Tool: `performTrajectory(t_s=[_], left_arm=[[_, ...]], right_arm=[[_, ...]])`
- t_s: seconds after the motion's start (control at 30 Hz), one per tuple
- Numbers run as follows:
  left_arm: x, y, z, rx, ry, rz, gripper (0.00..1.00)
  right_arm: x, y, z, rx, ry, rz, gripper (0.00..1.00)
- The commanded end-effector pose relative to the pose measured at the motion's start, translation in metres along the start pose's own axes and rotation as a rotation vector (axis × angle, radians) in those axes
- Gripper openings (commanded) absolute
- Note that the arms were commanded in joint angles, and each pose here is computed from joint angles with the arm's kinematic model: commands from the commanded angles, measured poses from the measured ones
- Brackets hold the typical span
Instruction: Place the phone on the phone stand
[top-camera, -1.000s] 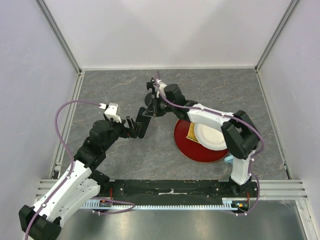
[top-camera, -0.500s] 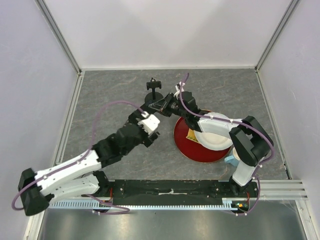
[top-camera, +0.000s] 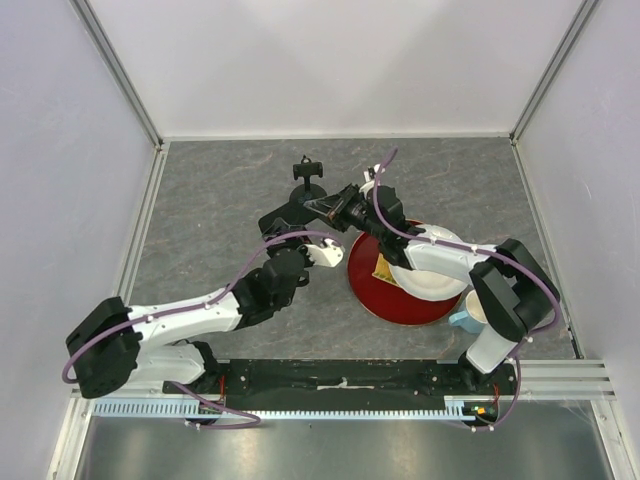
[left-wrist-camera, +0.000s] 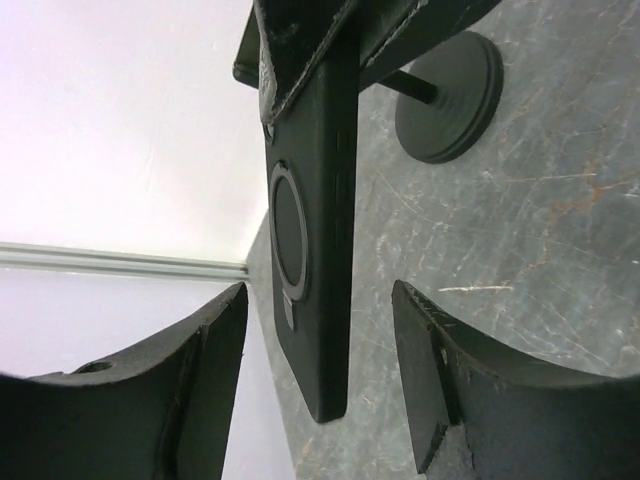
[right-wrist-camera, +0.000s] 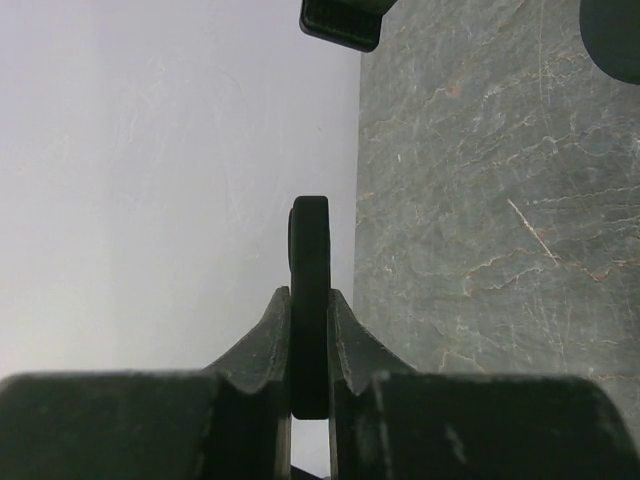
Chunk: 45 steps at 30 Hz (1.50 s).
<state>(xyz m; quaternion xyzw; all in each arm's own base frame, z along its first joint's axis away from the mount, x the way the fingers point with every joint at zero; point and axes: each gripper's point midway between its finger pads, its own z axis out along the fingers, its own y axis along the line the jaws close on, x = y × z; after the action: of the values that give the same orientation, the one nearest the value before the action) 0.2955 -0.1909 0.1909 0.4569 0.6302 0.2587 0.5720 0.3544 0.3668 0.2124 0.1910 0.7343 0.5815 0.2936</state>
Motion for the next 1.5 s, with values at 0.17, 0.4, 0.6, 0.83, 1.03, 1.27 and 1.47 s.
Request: performTrajectory(t_s=[0.17, 0.4, 0.6, 0.83, 1.03, 1.27, 1.47], left_arm=[[0.001, 0.029, 0.011, -0.23, 0.063, 0.128, 0.6], [0.004, 0.03, 0.02, -0.255, 0.099, 0.158, 0.25], [0.005, 0.027, 0.019, -0.198, 0.115, 0.094, 0.02], [0.006, 0.015, 0.001, -0.014, 0.109, -0.161, 0.02], [0.004, 0.015, -0.032, 0.186, 0.058, -0.57, 0.02], [-0.027, 0.02, -0.077, 0.572, -0.189, -0.988, 0.02], [-0.053, 0.024, -0.103, 0.764, -0.361, -1.078, 0.02]], right_arm=[[-0.012, 0.066, -0.023, -0.197, -0.038, 0.035, 0.0], [-0.013, 0.068, -0.027, -0.203, -0.045, 0.046, 0.0], [-0.012, 0.074, -0.032, -0.229, -0.042, 0.045, 0.15], [-0.027, 0.081, -0.038, -0.312, -0.048, -0.007, 0.8], [-0.055, 0.097, -0.059, -0.445, -0.08, -0.195, 0.98], [-0.032, 0.109, -0.061, -0.591, 0.112, -0.612, 0.98], [0.012, 0.106, -0.105, -0.878, 0.307, -0.93, 0.96]])
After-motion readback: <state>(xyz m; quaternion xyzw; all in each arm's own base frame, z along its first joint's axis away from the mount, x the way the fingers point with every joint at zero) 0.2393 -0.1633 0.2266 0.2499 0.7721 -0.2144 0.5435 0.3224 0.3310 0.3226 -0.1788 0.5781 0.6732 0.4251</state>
